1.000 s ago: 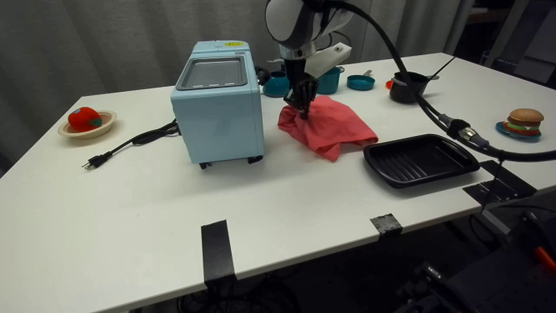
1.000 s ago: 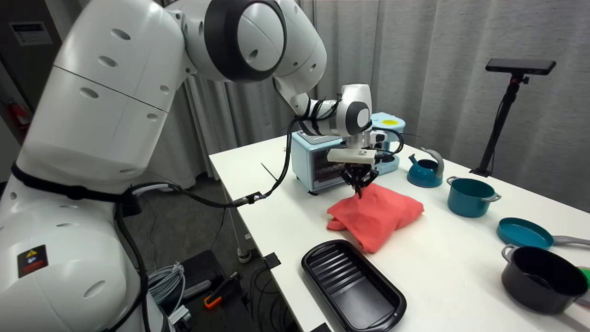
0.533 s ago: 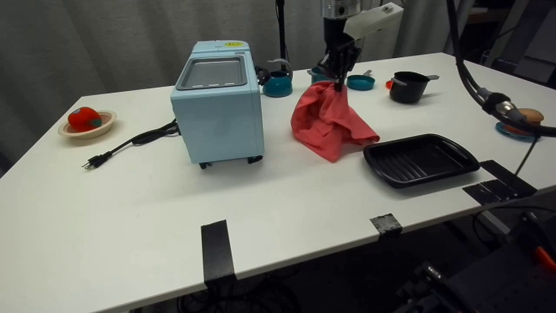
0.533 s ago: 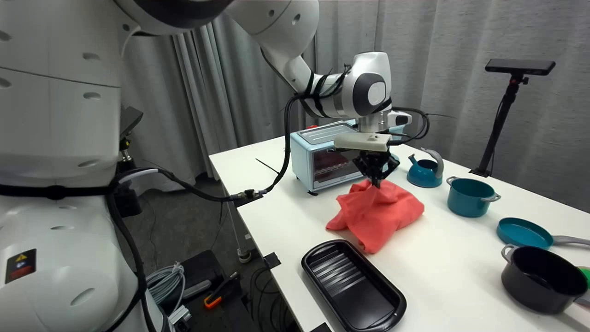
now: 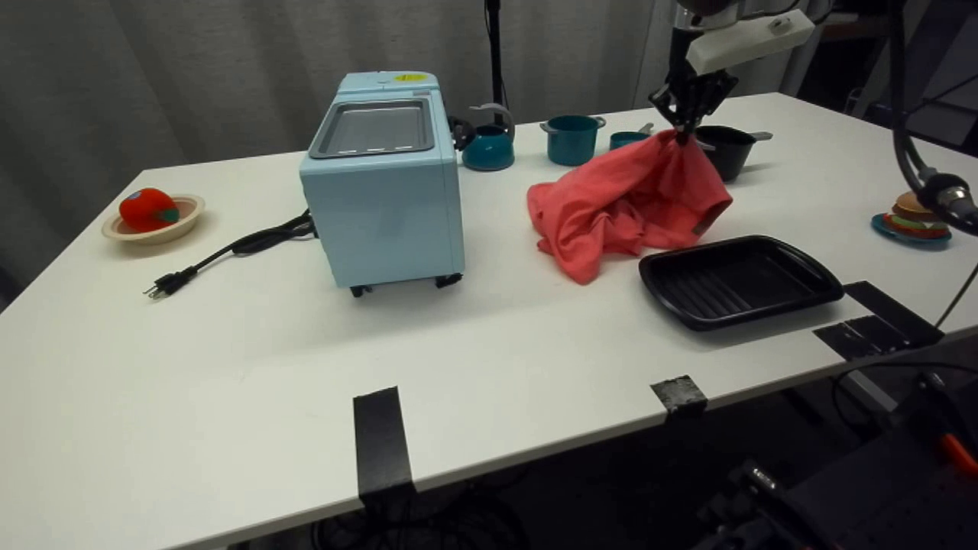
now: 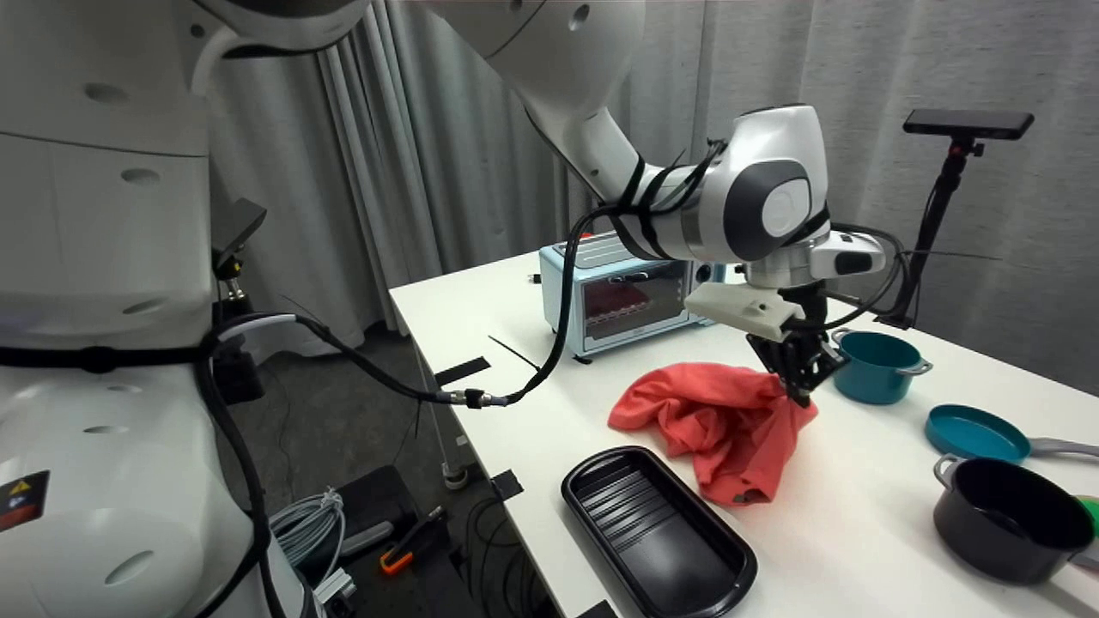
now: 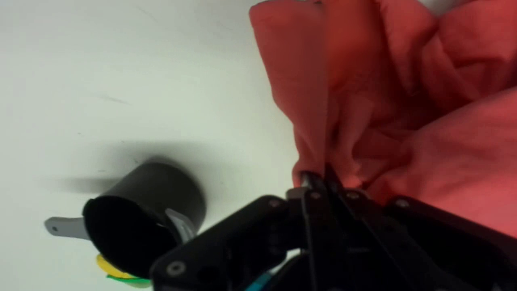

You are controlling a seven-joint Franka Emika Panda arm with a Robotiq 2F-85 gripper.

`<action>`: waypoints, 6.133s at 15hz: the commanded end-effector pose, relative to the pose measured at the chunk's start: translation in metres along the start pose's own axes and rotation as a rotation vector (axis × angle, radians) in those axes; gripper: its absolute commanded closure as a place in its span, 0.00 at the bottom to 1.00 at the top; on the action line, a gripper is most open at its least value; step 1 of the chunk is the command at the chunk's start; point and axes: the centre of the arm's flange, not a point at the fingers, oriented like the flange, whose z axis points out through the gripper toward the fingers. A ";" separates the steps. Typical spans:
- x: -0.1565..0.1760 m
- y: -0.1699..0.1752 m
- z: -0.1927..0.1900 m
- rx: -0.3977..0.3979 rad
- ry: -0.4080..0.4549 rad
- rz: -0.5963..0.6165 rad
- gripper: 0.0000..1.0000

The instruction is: Unfold the shirt

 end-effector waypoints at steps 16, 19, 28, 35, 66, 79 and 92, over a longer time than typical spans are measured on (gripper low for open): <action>-0.003 -0.109 -0.034 -0.056 0.132 -0.042 0.00; -0.002 -0.153 -0.034 0.010 0.120 -0.179 0.00; -0.012 -0.212 0.025 0.052 -0.082 -0.343 0.00; -0.023 -0.218 0.035 -0.032 -0.228 -0.345 0.30; -0.013 0.026 -0.034 -0.448 -0.012 0.383 1.00; -0.016 0.029 -0.046 -0.397 0.037 0.421 0.12; 0.054 -0.113 -0.026 0.101 0.212 -0.066 0.00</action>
